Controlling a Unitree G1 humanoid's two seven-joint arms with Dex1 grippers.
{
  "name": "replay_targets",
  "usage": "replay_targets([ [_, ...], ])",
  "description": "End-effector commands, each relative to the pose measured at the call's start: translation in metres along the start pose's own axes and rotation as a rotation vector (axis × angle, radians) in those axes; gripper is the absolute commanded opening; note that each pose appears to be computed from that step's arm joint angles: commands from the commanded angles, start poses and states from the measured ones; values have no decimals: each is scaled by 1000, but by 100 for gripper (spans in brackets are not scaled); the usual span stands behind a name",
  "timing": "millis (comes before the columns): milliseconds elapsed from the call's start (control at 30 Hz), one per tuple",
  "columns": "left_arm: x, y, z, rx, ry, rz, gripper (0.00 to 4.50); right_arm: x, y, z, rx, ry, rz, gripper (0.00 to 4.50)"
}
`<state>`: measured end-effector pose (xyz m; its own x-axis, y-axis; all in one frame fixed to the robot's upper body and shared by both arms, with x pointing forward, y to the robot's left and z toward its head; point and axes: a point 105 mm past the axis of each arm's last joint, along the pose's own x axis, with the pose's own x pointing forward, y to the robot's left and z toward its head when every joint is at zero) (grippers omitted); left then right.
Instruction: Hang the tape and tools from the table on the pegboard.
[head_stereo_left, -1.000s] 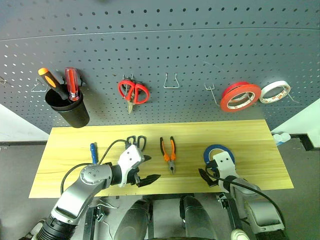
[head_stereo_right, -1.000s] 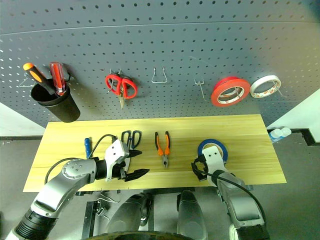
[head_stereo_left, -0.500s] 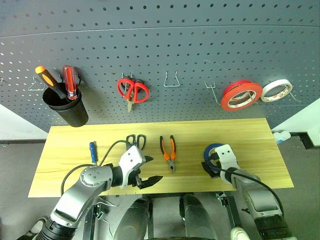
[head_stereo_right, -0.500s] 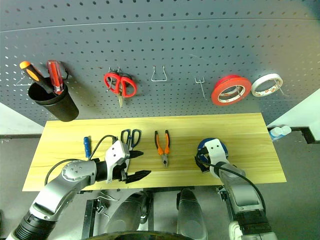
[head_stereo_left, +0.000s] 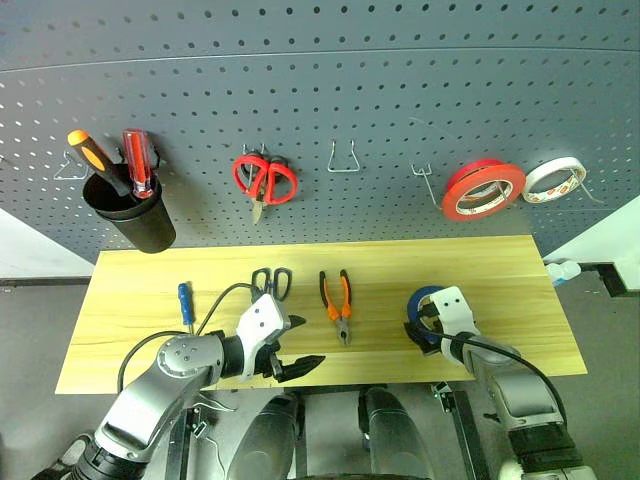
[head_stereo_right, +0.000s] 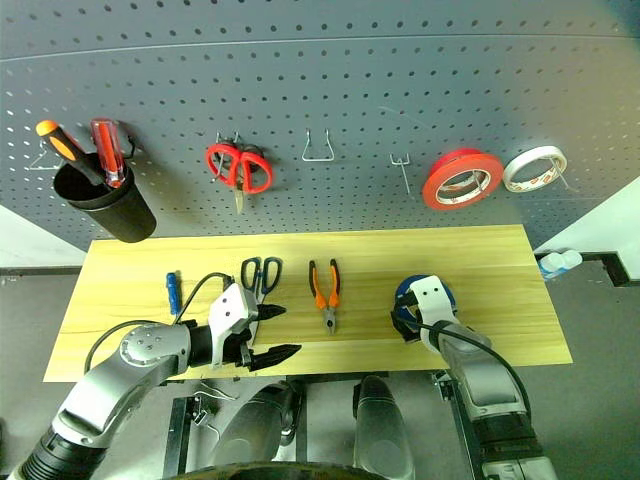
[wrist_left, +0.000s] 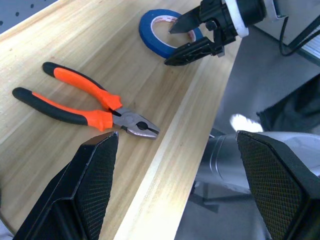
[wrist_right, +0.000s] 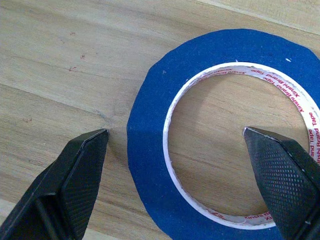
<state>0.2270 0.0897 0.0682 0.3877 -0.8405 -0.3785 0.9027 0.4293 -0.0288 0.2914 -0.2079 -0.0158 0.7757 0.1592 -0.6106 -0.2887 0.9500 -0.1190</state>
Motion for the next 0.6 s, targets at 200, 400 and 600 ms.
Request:
replay_targets([
  [200,-1,-4,9,22,-27,-14,393,-3,0,-13,16,58,5,450],
  [400,-2,-4,9,21,-25,-12,398,-3,5,-13,16,54,27,432],
  [600,-2,-2,9,23,-24,-10,398,-4,5,-8,12,39,25,432],
])
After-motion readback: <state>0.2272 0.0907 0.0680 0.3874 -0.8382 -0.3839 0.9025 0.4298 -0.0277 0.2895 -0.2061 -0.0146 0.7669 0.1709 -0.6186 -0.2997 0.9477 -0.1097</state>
